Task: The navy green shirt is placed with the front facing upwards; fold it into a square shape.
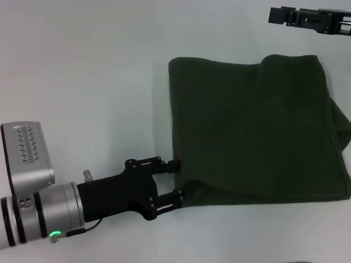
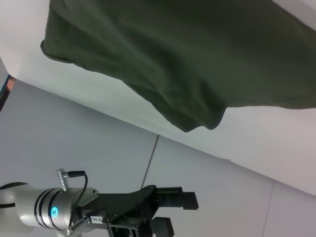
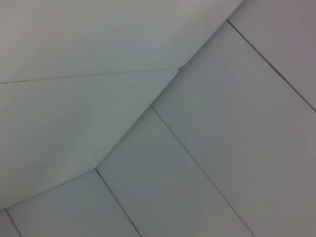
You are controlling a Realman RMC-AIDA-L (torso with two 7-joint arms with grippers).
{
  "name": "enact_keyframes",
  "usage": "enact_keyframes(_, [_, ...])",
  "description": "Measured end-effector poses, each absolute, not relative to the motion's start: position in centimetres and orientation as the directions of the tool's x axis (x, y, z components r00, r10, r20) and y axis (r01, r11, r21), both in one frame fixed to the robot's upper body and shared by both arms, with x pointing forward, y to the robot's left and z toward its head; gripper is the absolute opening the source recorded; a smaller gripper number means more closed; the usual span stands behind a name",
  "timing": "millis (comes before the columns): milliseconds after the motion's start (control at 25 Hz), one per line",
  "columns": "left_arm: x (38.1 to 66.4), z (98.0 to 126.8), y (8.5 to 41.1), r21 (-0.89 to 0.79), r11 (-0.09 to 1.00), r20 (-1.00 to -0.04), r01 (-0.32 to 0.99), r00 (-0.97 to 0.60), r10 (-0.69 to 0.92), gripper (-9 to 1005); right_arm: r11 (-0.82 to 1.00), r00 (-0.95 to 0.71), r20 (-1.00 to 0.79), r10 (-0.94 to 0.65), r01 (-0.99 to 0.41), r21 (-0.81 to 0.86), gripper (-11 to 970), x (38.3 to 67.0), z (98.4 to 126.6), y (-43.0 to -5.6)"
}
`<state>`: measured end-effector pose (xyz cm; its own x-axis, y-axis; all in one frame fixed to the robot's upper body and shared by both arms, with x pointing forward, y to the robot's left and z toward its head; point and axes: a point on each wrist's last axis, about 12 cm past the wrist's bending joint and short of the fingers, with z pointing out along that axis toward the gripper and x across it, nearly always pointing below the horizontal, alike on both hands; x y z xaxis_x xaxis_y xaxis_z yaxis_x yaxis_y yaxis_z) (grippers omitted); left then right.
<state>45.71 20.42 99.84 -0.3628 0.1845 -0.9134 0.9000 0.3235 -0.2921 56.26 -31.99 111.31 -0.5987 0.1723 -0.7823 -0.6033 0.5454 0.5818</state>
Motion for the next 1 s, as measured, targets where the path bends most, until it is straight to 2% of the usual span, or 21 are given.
enact_keyframes(360, [46.26,100.15,20.51,-0.276,0.332,-0.92,0.902,-0.348,0.182,442,0.547,-0.603,-0.778,0.177,-0.597,0.587,706,56.31,111.39,-32.13])
enact_keyframes(560, [46.52,100.19,20.28,-0.271,0.326,-0.919,0.905,-0.344,0.191,237,0.55,-0.602,-0.778,0.179,-0.595,0.586,702,56.35,111.38,-32.17])
enact_keyframes(800, [46.6,100.2,20.29,-0.271,0.325,-0.918,0.906,-0.345,0.197,51,0.552,-0.602,-0.778,0.179,-0.594,0.586,703,56.37,111.37,-32.18])
enact_keyframes(1000, [46.7,100.27,20.81,-0.256,0.321,-0.917,0.912,-0.334,0.216,51,0.556,-0.599,-0.781,0.177,-0.594,0.582,703,56.45,111.38,-32.19])
